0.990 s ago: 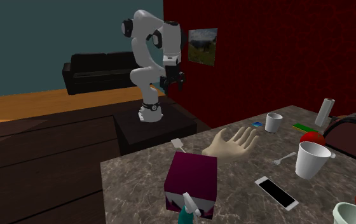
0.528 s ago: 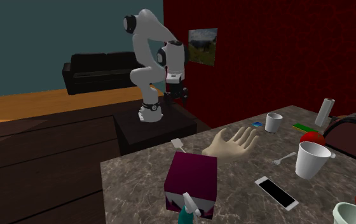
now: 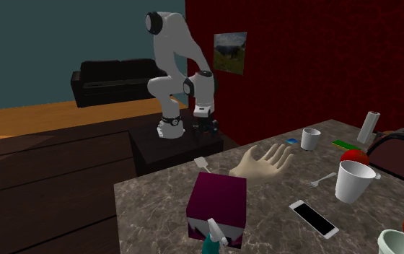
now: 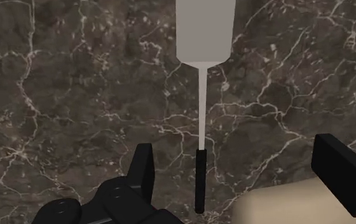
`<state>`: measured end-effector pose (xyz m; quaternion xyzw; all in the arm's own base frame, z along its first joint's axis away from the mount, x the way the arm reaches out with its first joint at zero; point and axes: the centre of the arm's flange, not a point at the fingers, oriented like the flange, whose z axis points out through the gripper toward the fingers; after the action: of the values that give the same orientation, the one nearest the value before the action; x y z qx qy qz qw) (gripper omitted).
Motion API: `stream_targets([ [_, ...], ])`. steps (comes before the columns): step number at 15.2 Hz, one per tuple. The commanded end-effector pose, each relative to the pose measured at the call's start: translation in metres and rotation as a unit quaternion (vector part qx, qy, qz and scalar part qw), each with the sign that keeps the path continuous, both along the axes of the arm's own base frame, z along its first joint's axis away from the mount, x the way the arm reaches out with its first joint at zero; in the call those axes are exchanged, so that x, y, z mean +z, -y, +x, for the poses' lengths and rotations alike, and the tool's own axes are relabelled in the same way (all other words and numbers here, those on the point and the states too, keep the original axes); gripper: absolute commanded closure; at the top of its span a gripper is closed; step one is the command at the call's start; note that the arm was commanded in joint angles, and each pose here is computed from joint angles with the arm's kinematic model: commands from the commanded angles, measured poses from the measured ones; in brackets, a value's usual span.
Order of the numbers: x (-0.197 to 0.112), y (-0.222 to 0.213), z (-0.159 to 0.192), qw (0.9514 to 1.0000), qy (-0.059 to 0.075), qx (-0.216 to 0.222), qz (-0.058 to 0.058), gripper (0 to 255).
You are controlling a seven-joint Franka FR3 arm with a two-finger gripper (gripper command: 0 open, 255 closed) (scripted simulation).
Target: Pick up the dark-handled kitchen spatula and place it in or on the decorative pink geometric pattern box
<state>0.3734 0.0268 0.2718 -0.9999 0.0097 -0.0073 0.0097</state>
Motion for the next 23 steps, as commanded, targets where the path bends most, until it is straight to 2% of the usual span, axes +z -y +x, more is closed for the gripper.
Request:
stream_targets([
  [1, -0.027, 0.001, 0.011, 0.9999, 0.007, -0.007, -0.002, 0],
  [8, -0.111, -0.001, 0.044, 0.9992, 0.025, -0.031, -0.011, 0],
  [16, -0.154, -0.001, 0.048, 0.9991, 0.025, -0.031, -0.011, 0],
  [23, -0.154, -0.001, 0.048, 0.9991, 0.025, -0.031, -0.011, 0],
])
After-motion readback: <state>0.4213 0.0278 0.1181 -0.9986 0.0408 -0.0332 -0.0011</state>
